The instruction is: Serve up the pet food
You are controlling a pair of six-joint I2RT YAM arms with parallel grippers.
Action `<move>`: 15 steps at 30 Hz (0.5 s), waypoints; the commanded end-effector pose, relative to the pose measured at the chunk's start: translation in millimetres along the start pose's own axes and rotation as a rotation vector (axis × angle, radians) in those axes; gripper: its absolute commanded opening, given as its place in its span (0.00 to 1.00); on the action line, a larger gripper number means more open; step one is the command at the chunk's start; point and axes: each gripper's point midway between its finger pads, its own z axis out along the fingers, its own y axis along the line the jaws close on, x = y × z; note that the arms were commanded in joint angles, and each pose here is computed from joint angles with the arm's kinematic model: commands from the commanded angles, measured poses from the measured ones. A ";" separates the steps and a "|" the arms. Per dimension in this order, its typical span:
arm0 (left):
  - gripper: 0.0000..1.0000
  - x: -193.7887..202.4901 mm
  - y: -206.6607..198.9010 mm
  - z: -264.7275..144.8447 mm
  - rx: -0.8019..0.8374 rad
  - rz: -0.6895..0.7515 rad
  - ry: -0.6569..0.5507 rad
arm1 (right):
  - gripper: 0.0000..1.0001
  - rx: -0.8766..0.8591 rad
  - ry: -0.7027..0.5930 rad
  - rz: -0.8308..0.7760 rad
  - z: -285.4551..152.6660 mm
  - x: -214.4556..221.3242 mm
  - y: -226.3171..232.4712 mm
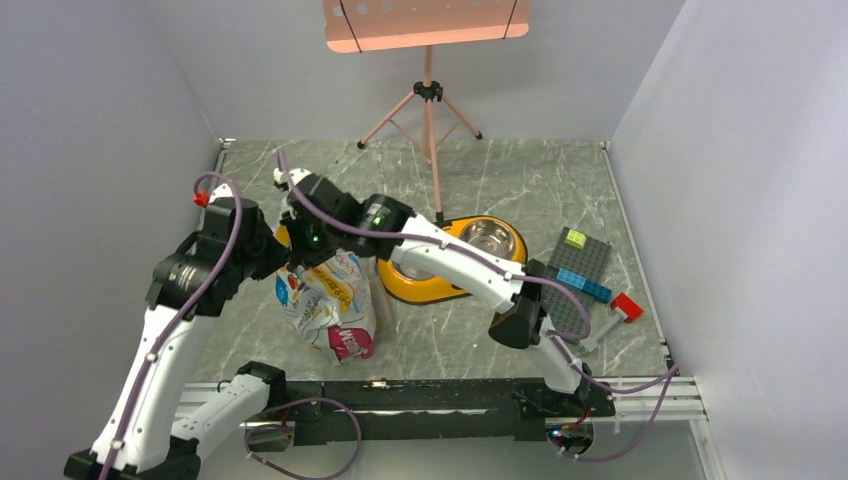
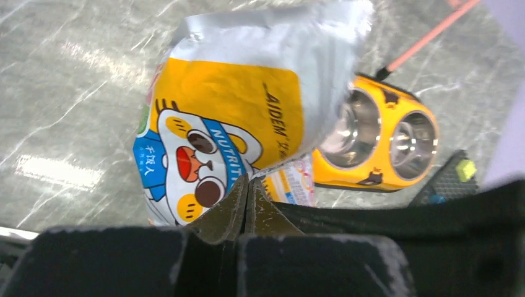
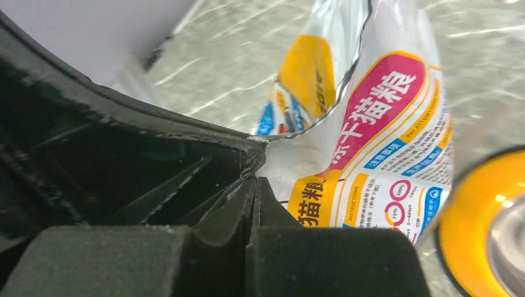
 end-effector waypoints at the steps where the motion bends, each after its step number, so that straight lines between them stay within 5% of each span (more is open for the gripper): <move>1: 0.00 10.9 27.6 3.0 -0.173 0.016 0.064 | 0.00 0.640 -0.076 -0.120 -7.5 -1.2 -119.6; 9: 0.00 9.8 32.0 21.1 -0.142 0.003 0.033 | 0.00 0.778 -0.055 -0.172 -17.3 0.7 -145.2; 15: 0.00 -11.3 -30.8 5.6 0.220 -0.018 -0.069 | 0.00 0.231 -0.123 -0.115 -30.3 -19.1 -69.4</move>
